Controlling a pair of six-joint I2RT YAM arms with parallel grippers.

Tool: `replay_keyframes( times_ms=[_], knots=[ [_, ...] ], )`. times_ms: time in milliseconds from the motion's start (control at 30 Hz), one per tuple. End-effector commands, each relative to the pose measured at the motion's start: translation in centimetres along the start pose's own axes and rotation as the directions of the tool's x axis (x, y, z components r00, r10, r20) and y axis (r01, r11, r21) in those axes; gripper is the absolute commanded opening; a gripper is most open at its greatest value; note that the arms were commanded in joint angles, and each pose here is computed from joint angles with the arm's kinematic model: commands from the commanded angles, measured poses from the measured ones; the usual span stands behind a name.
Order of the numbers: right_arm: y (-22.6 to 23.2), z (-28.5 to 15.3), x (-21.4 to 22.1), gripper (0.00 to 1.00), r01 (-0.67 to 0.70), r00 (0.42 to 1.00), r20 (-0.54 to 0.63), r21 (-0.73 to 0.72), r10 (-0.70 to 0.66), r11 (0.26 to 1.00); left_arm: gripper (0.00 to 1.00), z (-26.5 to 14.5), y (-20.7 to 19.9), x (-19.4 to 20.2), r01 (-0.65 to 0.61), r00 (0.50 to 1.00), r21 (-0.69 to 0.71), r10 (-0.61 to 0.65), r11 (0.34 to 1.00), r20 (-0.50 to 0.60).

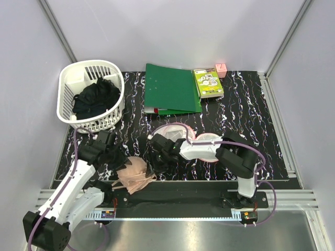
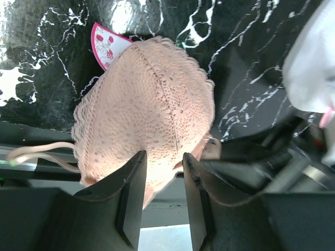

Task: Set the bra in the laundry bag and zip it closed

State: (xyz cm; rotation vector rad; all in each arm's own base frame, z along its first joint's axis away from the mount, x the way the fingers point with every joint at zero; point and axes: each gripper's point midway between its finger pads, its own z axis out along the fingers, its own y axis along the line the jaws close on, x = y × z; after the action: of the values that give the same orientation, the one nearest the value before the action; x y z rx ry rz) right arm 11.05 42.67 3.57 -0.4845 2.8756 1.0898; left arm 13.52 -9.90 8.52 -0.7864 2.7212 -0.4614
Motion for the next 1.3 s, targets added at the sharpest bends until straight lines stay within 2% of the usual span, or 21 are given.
replay_keyframes(
  times_ms=[0,100,167,233,267,333,400,500,533,567,633,700,733,833,933,1033,1067,1100,1167,1200,1267],
  knots=[
    [0.7,0.6,-2.6,0.36,0.034,0.995,0.094,0.016,-0.036,0.999,0.38,-0.7,-1.1,-0.2,0.029,0.999,0.073,-0.031,0.997,0.025],
    [0.3,0.1,-4.5,0.14,0.107,0.977,0.177,0.085,-0.121,0.991,0.39,-1.4,-1.5,-0.8,0.040,0.997,0.097,-0.046,0.994,0.063],
    [0.2,-1.0,-6.4,0.07,0.156,0.954,0.231,0.159,-0.191,0.975,0.41,-2.1,-1.6,-1.3,0.042,0.994,0.103,-0.051,0.994,0.095],
    [-0.9,-1.6,-7.0,0.05,0.258,0.932,0.192,0.249,-0.308,0.934,0.49,-3.3,-2.3,-2.5,0.028,0.987,0.116,-0.047,0.993,0.156],
    [-0.1,-2.2,-8.6,0.03,0.295,0.910,0.211,0.276,-0.357,0.915,0.53,-3.6,-2.5,-2.9,0.020,0.984,0.120,-0.040,0.993,0.171],
    [-1.8,-2.4,-9.7,0.02,0.405,0.868,0.145,0.346,-0.475,0.846,0.60,-4.6,-3.1,-4.2,-0.011,0.975,0.120,-0.016,0.993,0.221],
    [-2.4,-3.4,-12.2,0.00,0.470,0.810,0.140,0.426,-0.569,0.773,0.64,-4.7,-3.0,-5.1,-0.028,0.969,0.081,0.007,0.996,0.247],
    [-2.8,-4.5,-16.1,0.01,0.488,0.778,0.168,0.444,-0.605,0.752,0.67,-4.6,-3.3,-6.1,-0.040,0.967,0.054,0.025,0.998,0.255],
    [-3.4,-4.4,-17.1,0.04,0.489,0.782,0.165,0.435,-0.601,0.756,0.67,-4.4,-3.2,-6.5,-0.036,0.966,0.046,0.023,0.998,0.258],
    [-2.4,-4.8,-18.1,0.12,0.497,0.770,0.189,0.420,-0.609,0.759,0.67,-4.3,-3.5,-6.9,-0.037,0.964,0.051,0.022,0.998,0.265],
    [-1.6,-5.0,-18.0,0.34,0.529,0.767,0.167,0.382,-0.619,0.758,0.67,-4.1,-3.5,-7.9,-0.031,0.960,0.039,0.020,0.999,0.278],
    [0.3,-6.0,-17.9,0.46,0.546,0.762,0.183,0.332,-0.621,0.769,0.67,-4.0,-4.1,-8.5,-0.046,0.958,0.065,0.026,0.997,0.285],
    [0.5,-6.5,-17.5,0.57,0.540,0.772,0.176,0.324,-0.611,0.776,0.67,-3.8,-3.9,-9.2,-0.038,0.956,0.061,0.018,0.997,0.291],
    [2.0,-9.1,-16.9,0.74,0.501,0.794,0.206,0.312,-0.572,0.808,0.72,-3.1,-4.3,-9.9,-0.058,0.965,0.080,0.036,0.995,0.261],
    [3.8,-11.1,-16.1,0.77,0.452,0.818,0.258,0.263,-0.514,0.852,0.77,-2.1,-4.7,-10.7,-0.072,0.972,0.117,0.043,0.991,0.231],
    [4.9,-11.3,-14.5,0.78,0.382,0.869,0.270,0.166,-0.415,0.909,0.74,-1.5,-5.1,-11.5,-0.082,0.974,0.151,0.047,0.985,0.222],
    [5.4,-10.9,-13.9,0.79,0.325,0.898,0.274,0.116,-0.345,0.938,0.73,-1.0,-5.1,-11.7,-0.077,0.974,0.148,0.043,0.986,0.221],
    [6.5,-11.2,-14.3,0.78,0.311,0.891,0.325,0.069,-0.316,0.948,0.68,-0.7,-5.0,-11.7,-0.067,0.976,0.147,0.034,0.987,0.216],
    [5.7,-10.0,-13.2,0.78,0.208,0.925,0.321,0.014,-0.202,0.978,0.63,0.0,-5.3,-11.3,-0.030,0.980,0.184,-0.007,0.983,0.199],
    [6.5,-10.0,-13.6,0.78,0.212,0.917,0.353,-0.028,-0.189,0.977,0.61,0.3,-5.4,-11.1,-0.013,0.981,0.200,-0.026,0.980,0.191],
    [6.1,-9.1,-12.9,0.76,0.160,0.934,0.334,-0.067,-0.129,0.985,0.51,1.1,-5.7,-10.7,0.033,0.979,0.250,-0.082,0.968,0.185]
  ],
)
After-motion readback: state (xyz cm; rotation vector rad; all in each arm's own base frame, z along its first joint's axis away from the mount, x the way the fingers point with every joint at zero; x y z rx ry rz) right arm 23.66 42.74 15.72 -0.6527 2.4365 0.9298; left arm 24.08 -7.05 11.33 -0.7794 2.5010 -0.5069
